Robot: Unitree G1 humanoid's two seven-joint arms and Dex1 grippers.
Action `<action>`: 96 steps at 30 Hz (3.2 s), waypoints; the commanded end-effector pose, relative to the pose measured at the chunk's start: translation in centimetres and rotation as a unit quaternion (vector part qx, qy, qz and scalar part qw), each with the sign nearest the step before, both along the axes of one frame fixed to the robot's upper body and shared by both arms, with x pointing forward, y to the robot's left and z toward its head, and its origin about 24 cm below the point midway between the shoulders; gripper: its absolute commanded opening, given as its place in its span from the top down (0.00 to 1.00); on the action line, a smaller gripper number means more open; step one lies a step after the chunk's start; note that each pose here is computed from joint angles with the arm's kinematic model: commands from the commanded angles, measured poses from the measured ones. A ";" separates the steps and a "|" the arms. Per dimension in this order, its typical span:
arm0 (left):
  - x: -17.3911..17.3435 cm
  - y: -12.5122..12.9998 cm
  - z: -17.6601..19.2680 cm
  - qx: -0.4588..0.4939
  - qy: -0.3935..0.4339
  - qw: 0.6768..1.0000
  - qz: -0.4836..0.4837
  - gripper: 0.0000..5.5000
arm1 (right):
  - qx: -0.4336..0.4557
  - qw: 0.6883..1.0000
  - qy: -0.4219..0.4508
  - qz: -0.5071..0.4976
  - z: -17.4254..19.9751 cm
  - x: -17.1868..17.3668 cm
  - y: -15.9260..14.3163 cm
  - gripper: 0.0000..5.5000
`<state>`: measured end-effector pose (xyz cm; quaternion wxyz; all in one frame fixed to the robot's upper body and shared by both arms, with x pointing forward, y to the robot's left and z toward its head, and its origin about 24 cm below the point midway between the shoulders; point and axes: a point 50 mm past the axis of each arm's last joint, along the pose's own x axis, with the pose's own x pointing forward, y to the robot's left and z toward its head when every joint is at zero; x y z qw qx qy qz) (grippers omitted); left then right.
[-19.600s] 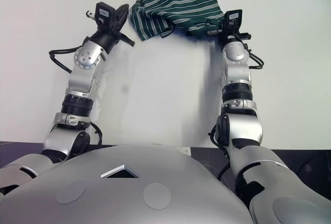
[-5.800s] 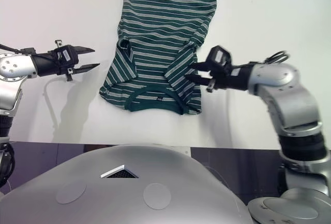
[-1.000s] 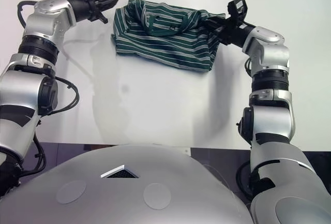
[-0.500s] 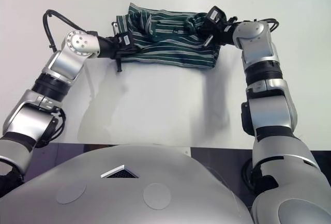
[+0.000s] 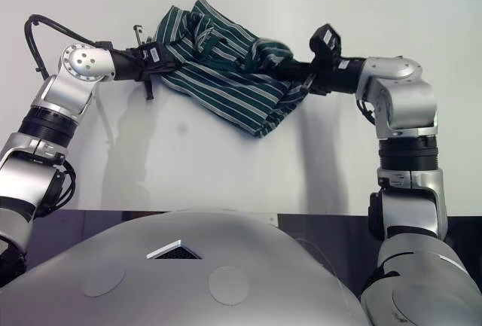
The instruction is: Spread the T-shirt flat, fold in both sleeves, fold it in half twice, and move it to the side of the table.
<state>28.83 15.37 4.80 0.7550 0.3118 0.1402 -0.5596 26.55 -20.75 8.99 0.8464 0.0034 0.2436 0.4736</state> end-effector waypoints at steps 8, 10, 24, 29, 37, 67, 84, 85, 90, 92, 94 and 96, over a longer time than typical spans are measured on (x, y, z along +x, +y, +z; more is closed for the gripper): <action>-3.2 -3.5 -0.5 0.012 0.044 0.997 -0.068 1.00 | -0.072 0.994 0.051 -0.069 -4.4 -0.5 1.3 1.00; -3.3 -3.1 -0.9 0.016 0.047 0.997 -0.061 1.00 | -0.047 0.991 0.064 -0.109 -4.2 0.0 0.3 1.00; -3.9 -2.4 -4.2 0.025 0.080 0.996 -0.010 1.00 | 0.352 0.886 0.209 -0.218 -1.3 0.0 -1.9 1.00; -4.7 -2.0 -4.9 0.035 0.090 0.995 -0.003 1.00 | 0.260 0.863 0.290 -0.320 -5.2 -3.7 -5.6 1.00; -4.9 -1.3 -5.2 0.045 0.089 0.995 0.003 1.00 | 0.202 0.939 0.168 -0.223 -1.0 -4.7 -7.0 0.80; -5.1 -0.7 -5.7 0.097 0.099 0.987 -0.082 1.00 | -0.175 0.975 -0.138 0.004 -4.4 8.8 4.4 1.00; 3.9 2.7 -1.3 0.215 -0.098 0.963 -0.128 1.00 | -0.141 0.981 -0.027 0.128 -7.7 -2.0 3.6 1.00; 3.4 3.0 -1.4 0.196 -0.092 0.968 -0.130 0.96 | -0.129 0.988 -0.030 0.082 -7.2 -1.2 3.0 1.00; 1.7 5.5 2.8 0.083 -0.206 0.970 -0.097 0.80 | -0.082 0.994 -0.067 -0.014 -2.6 -1.6 -0.3 0.81; -1.3 7.3 2.4 0.083 -0.202 0.971 -0.098 0.74 | -0.095 0.992 -0.088 -0.014 -1.9 -3.6 -1.5 0.75; -4.7 8.3 1.8 0.087 -0.195 0.972 -0.098 0.69 | -0.147 0.983 -0.109 0.033 -2.2 -6.5 -2.1 0.67; -7.8 8.1 1.1 0.084 -0.193 0.971 -0.115 0.69 | -0.197 0.961 -0.150 0.122 -2.8 -9.3 -1.2 0.66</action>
